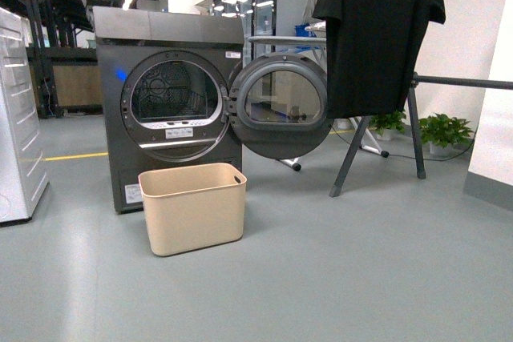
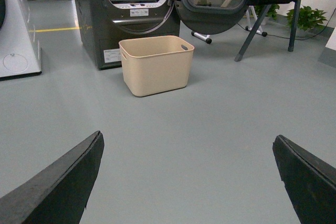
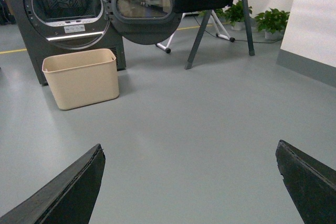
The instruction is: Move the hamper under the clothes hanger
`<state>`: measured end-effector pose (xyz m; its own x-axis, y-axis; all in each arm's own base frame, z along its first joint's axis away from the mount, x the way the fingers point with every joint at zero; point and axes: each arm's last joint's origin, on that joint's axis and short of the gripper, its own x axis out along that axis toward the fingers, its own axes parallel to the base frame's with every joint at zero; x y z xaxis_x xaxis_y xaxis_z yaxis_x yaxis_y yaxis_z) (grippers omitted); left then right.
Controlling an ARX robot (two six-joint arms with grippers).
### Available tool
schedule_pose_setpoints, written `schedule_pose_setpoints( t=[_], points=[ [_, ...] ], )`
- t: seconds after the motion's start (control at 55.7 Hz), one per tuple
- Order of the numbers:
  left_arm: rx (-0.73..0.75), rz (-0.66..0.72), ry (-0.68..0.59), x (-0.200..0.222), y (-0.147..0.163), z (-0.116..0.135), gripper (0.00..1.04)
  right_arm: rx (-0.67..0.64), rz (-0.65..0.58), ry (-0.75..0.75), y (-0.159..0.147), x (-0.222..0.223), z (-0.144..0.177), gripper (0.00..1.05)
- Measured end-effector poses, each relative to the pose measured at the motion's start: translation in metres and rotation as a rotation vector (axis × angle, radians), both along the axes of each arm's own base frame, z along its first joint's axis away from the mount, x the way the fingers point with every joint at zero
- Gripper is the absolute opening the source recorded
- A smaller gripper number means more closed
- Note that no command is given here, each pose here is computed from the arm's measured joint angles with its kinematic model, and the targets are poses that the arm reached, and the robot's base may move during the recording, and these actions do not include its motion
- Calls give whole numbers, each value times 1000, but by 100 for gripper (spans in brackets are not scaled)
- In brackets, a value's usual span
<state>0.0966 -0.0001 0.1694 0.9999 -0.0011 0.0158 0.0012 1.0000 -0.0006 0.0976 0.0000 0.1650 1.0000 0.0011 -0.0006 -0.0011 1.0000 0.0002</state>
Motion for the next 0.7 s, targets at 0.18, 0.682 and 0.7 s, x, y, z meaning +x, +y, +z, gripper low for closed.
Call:
schedule_pose_setpoints(
  t=[0.18,0.682,0.7],
  points=[
    [0,0,0,0,0,0,98,0,0,0,0,0,0,97],
    [0,0,0,0,0,0,98,0,0,0,0,0,0,97],
    [0,0,0,0,0,0,98,0,0,0,0,0,0,97]
  ],
)
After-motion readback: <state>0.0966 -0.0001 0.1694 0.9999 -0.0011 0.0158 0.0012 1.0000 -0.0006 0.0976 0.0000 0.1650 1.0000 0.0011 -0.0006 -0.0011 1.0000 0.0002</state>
